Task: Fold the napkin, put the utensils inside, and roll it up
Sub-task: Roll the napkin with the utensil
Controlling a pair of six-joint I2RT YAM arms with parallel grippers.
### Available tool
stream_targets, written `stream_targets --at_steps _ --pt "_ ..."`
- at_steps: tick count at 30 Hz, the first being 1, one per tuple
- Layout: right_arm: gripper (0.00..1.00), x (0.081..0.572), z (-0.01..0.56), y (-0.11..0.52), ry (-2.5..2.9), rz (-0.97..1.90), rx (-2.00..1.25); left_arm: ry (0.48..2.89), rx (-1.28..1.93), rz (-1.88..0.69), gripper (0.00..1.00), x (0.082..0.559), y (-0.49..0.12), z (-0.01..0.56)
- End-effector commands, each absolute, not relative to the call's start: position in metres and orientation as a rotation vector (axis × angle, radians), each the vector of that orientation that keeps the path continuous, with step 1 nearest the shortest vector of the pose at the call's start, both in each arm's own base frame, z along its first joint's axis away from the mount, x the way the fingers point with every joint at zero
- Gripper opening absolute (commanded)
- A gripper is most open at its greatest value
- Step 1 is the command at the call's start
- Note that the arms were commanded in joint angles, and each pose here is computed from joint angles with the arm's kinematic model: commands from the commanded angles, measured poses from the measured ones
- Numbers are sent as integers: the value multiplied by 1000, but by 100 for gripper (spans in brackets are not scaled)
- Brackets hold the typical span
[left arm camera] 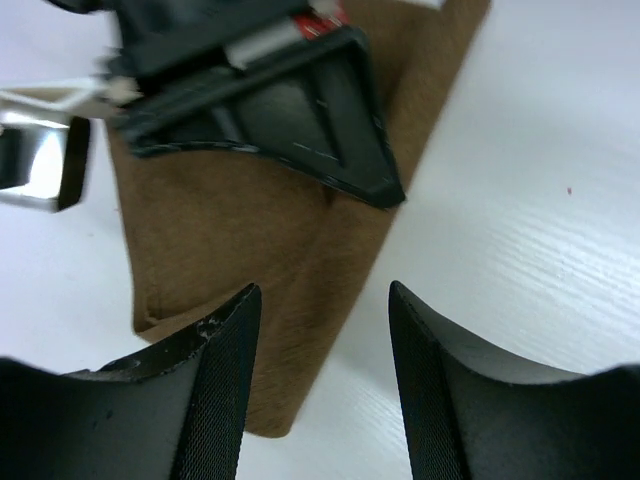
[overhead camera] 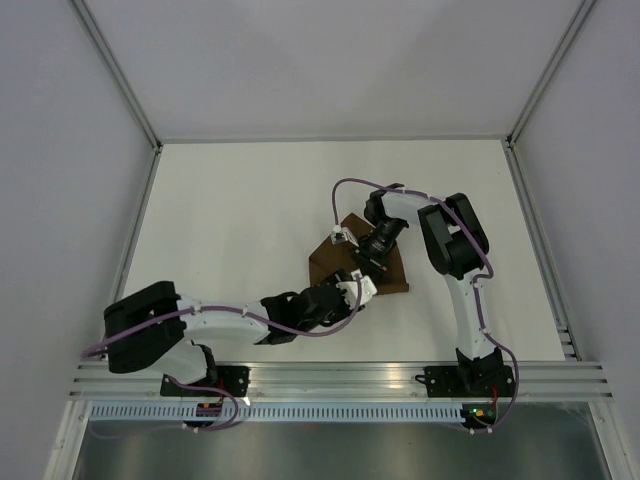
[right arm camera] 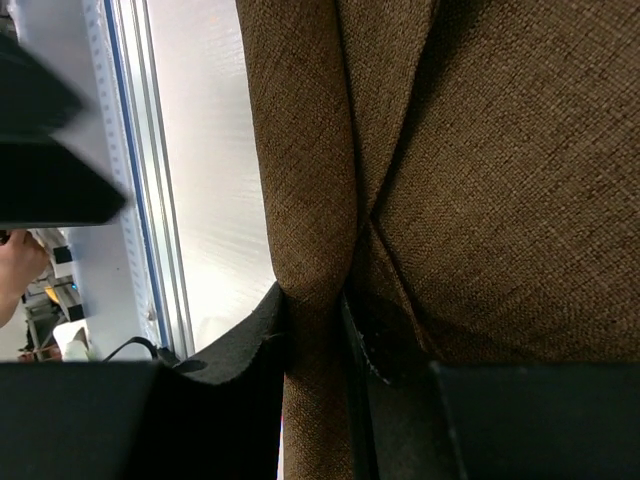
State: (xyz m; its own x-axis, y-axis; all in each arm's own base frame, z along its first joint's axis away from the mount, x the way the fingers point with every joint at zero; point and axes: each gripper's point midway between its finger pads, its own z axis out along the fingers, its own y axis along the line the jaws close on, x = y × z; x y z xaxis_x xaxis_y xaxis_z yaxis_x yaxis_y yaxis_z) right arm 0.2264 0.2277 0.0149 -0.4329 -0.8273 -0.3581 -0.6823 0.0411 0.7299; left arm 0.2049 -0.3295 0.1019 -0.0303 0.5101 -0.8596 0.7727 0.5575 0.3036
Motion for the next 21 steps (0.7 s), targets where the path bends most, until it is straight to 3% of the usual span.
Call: stream_targets --at_steps 1,21 --pt "13 236 -24 210 -2103 -1193 1692 1586 1178 -148 60 215 -347 100" --pt "12 236 -28 210 -2081 -1200 1652 1573 1342 -191 61 211 -383 44"
